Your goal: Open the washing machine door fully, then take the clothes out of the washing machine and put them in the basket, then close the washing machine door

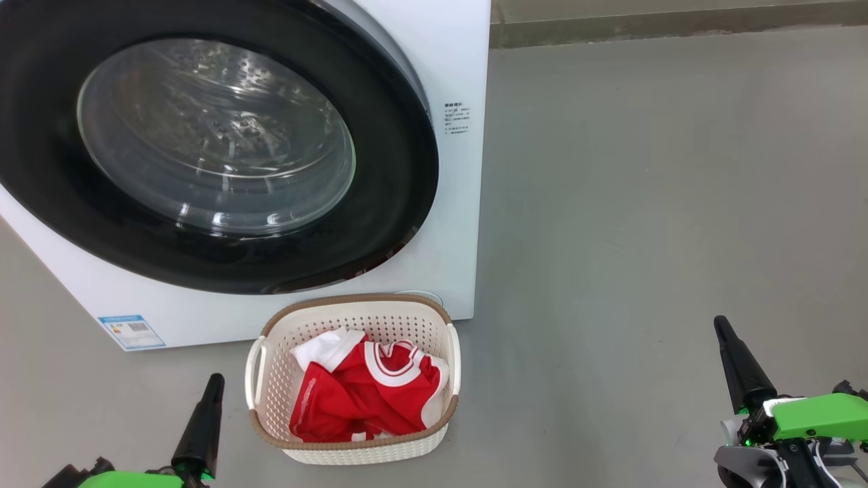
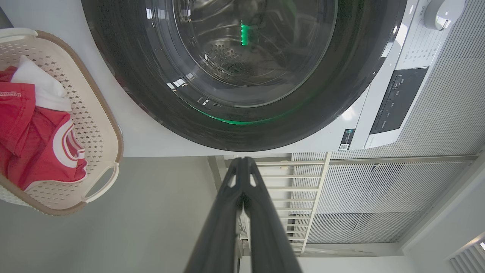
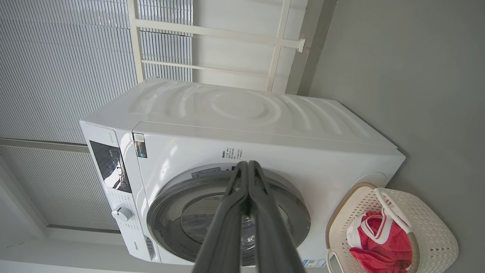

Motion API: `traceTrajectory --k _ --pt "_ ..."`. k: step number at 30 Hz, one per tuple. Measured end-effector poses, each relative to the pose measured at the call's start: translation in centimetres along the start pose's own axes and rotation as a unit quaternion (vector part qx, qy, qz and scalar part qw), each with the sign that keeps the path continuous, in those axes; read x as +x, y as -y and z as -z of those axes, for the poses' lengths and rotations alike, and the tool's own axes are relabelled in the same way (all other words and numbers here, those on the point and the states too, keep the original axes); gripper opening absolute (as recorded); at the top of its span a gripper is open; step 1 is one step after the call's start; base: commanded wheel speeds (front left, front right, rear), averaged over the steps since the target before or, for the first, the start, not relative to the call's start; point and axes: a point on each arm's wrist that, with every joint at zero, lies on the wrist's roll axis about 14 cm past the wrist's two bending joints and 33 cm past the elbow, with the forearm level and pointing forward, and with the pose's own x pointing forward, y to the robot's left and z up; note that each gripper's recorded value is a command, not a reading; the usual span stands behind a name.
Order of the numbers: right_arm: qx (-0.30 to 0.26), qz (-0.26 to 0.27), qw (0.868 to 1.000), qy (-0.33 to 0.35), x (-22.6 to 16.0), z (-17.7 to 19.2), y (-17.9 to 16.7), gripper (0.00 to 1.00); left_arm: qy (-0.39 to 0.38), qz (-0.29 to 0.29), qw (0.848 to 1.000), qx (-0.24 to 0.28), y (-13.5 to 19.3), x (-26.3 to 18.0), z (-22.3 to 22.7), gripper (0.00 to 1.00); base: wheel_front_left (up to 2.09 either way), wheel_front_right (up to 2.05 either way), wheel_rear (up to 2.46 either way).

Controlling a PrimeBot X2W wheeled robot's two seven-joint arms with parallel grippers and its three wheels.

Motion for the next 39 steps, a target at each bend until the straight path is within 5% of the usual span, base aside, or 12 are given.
traceTrajectory --k 39 --pt "0.001 0.000 1.000 -0.001 -0.01 0.00 0.00 0.00 -0.001 0.000 1.000 0.000 0.01 -0.01 -0.04 0.00 0.00 0.00 0.00"
